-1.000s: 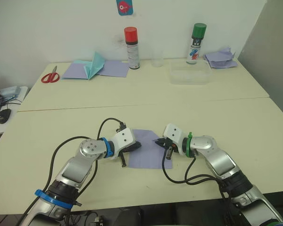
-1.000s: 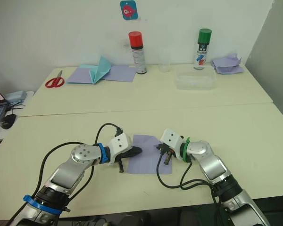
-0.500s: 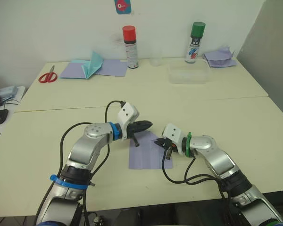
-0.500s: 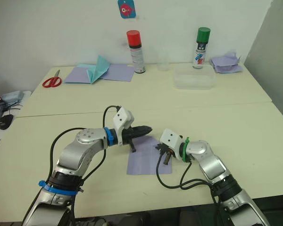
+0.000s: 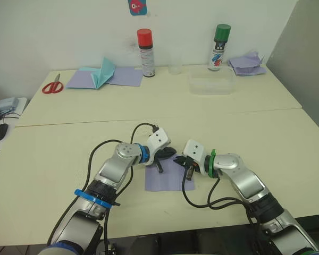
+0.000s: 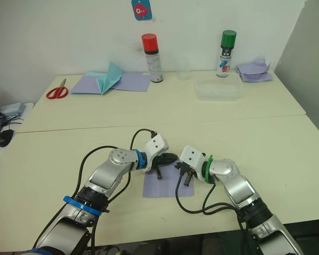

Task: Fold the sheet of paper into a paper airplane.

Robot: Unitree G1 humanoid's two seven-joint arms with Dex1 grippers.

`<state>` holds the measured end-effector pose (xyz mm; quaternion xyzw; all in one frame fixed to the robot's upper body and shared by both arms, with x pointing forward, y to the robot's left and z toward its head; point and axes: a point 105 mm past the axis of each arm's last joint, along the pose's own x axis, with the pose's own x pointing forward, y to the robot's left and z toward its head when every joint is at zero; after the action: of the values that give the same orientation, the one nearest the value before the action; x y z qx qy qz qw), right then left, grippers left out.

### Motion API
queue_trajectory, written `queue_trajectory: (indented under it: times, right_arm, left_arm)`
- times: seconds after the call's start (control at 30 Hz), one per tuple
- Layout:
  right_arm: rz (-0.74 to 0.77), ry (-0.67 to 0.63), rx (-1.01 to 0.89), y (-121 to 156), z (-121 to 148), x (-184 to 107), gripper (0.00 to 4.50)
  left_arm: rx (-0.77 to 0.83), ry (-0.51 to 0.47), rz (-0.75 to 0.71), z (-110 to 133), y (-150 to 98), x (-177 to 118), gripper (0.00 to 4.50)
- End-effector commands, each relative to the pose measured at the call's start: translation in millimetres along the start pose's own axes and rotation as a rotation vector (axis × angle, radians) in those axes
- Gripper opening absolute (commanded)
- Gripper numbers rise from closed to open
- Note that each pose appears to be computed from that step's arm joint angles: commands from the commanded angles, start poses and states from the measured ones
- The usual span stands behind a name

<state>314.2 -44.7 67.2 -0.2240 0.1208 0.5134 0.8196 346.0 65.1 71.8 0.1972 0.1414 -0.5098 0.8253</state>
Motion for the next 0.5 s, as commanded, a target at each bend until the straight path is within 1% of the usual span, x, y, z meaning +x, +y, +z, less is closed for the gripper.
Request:
queue_trajectory:
  times: [0.03,0.07,0.1,0.13,0.2,0.33,0.4,0.5]
  right_arm:
    - [-0.001,0.013,0.019,1,-3,-2,0.4]
    - [0.003,0.014,0.019,0,-2,-3,0.54]
    - [0.002,0.014,0.013,-1,-2,-4,0.83]
    - [0.006,0.01,0.011,-2,0,-6,1.28]
    - [0.04,-0.01,0.02,0,6,-12,1.87]
    - [0.125,-0.04,0.059,7,18,-27,1.87]
    - [0.146,-0.034,0.065,8,20,-32,1.87]
    - [0.056,-0.068,0.124,-8,24,-32,1.87]
  left_arm:
    - [0.042,0.034,0.003,-5,2,1,0.0]
    - [0.043,0.035,0.003,-6,2,2,0.0]
    - [0.044,0.036,0.001,-6,2,3,0.0]
    - [0.043,0.035,-0.002,-7,1,4,0.0]
    - [0.046,0.036,-0.011,-6,-1,6,0.0]
    - [0.057,0.047,-0.014,-9,-1,8,0.0]
    - [0.062,0.056,-0.016,-11,0,8,0.0]
    - [0.066,0.064,-0.02,-13,0,7,0.0]
